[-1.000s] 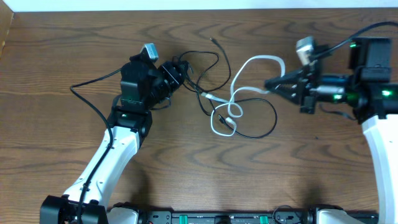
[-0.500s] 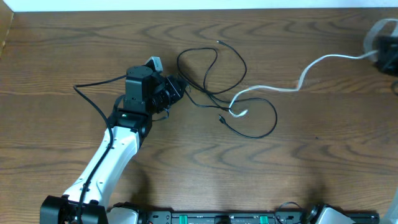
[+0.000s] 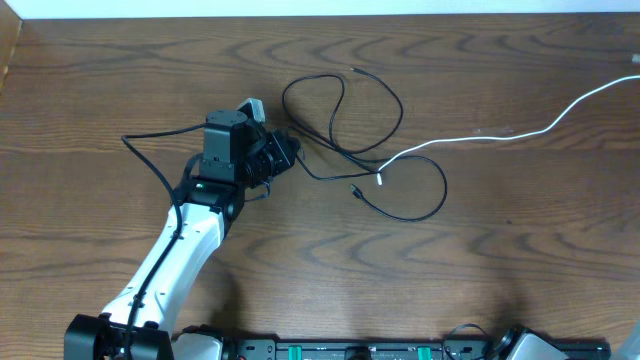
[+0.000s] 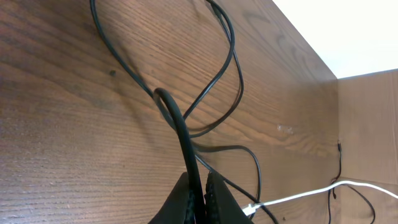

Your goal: Untangle cables

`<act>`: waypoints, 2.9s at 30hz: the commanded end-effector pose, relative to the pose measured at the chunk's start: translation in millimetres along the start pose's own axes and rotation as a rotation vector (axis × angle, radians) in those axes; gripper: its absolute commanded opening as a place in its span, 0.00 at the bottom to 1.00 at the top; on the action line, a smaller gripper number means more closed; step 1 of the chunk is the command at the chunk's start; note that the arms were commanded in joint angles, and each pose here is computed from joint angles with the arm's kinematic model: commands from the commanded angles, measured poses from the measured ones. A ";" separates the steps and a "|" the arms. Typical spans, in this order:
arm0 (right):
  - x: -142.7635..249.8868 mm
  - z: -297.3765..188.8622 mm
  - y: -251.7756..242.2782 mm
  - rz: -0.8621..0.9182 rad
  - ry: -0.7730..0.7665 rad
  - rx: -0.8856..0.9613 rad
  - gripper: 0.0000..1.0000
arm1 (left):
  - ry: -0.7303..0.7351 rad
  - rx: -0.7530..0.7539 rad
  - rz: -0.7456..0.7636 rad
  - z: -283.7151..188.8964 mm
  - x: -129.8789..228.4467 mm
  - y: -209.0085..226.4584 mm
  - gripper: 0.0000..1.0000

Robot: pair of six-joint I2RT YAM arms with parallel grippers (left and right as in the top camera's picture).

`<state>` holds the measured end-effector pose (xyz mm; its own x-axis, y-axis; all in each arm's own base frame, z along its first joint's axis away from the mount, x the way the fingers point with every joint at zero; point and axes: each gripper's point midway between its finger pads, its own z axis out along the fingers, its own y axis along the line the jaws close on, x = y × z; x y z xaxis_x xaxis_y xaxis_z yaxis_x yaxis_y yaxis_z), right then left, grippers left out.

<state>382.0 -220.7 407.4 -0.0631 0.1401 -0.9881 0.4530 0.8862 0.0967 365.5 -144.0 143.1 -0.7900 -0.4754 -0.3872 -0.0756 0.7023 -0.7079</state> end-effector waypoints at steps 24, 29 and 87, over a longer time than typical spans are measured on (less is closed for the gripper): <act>37.6 19.8 -171.8 -0.201 0.079 0.735 0.01 | -0.164 -0.588 0.046 -36.7 -14.9 104.5 0.06; 73.2 31.4 -203.0 -0.179 0.163 0.759 0.01 | -0.001 -0.315 0.022 -13.4 10.6 61.6 0.08; -93.2 -178.9 48.0 -0.182 -0.289 -0.088 0.99 | 0.121 0.028 0.072 -0.6 31.4 -9.9 0.07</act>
<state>273.9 -132.2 503.9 0.0683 -0.0896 -0.9936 0.3910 0.9187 -0.0559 342.1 -140.1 114.2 -0.8392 -0.4025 -0.3657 -0.1192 0.7922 -0.5985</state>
